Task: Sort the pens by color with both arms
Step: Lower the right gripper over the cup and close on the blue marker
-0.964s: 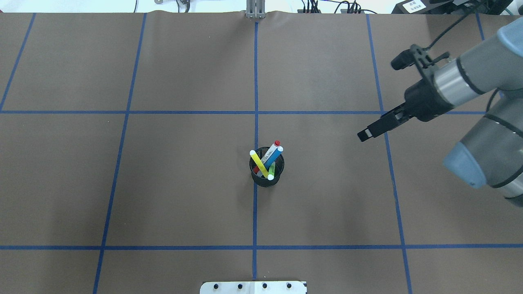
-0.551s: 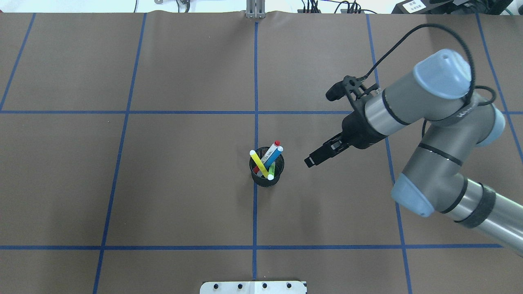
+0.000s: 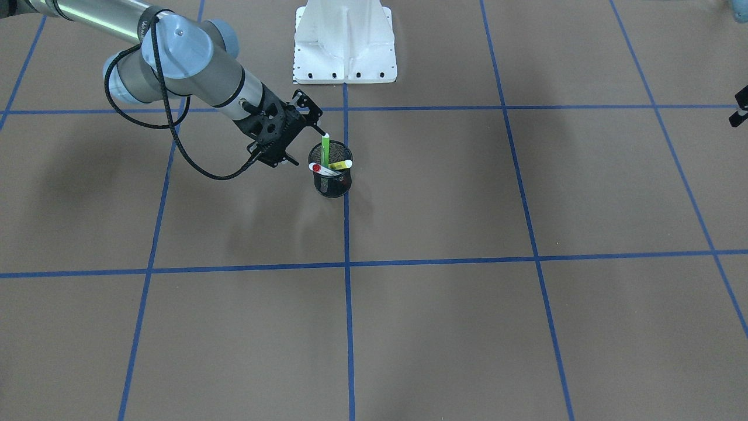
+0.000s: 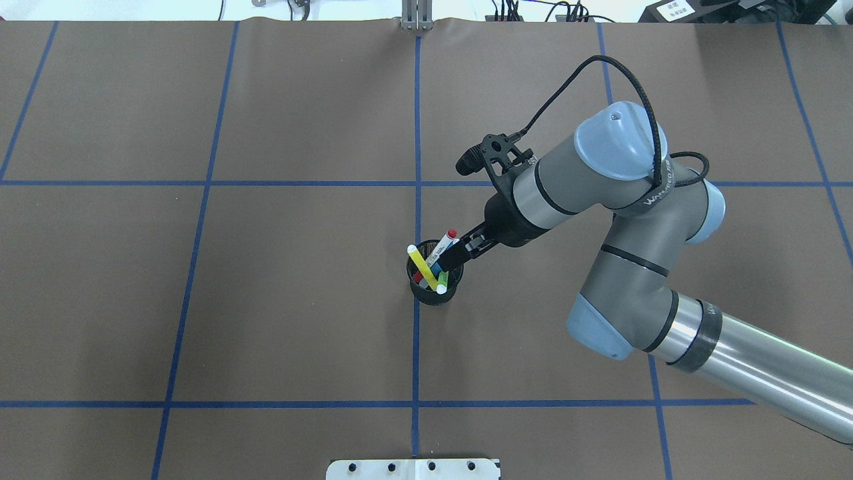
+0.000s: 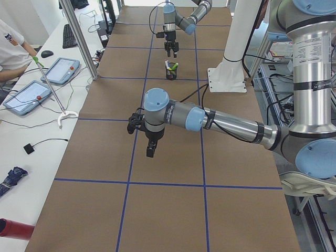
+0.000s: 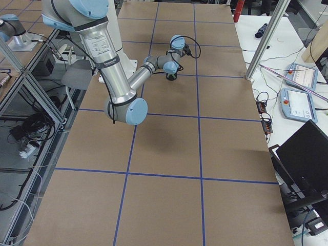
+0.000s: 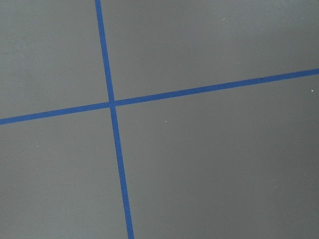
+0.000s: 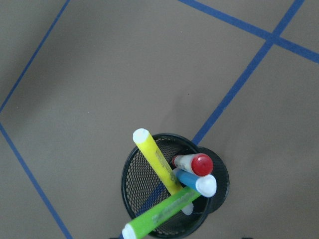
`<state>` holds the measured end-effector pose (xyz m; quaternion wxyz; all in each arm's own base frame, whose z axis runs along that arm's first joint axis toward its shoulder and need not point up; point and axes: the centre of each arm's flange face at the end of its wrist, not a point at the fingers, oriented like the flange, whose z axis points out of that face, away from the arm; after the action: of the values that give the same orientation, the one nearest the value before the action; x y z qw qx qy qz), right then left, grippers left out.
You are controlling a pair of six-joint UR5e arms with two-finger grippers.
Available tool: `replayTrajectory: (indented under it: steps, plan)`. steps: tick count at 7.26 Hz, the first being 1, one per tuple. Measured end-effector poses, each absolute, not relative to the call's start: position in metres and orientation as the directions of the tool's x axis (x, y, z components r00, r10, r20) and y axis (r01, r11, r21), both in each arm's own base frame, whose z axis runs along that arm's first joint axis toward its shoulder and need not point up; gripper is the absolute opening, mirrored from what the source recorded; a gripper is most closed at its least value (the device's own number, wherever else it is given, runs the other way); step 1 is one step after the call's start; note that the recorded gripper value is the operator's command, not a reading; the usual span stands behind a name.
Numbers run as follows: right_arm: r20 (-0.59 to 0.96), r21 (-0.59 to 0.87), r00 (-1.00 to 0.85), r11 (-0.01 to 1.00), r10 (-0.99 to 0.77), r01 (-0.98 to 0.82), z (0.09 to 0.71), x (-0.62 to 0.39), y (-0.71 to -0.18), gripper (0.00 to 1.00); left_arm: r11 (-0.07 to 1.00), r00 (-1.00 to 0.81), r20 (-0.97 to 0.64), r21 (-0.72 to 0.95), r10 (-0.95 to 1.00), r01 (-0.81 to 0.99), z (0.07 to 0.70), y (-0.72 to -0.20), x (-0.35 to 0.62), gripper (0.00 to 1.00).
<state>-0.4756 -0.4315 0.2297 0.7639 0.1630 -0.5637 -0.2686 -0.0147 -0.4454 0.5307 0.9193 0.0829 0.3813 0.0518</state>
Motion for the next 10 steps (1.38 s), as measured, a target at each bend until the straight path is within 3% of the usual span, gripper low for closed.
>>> replayTrajectory:
  steps: [7,8,10]
  plan:
    - [0.738,0.581,0.253,0.78,-0.625,0.232,0.241,-0.484,-0.447,0.55,0.98,0.703,-0.693,0.195,0.16,-0.032,0.529,-0.446,-0.015,1.0]
    - [0.739,0.579,0.253,0.781,-0.624,0.235,0.243,-0.484,-0.446,0.5,0.98,0.703,-0.693,0.195,0.16,-0.031,0.529,-0.446,-0.015,1.0]
    - [0.74,0.577,0.252,0.781,-0.623,0.239,0.245,-0.486,-0.444,0.26,0.98,0.702,-0.693,0.197,0.162,-0.031,0.528,-0.446,-0.015,1.0]
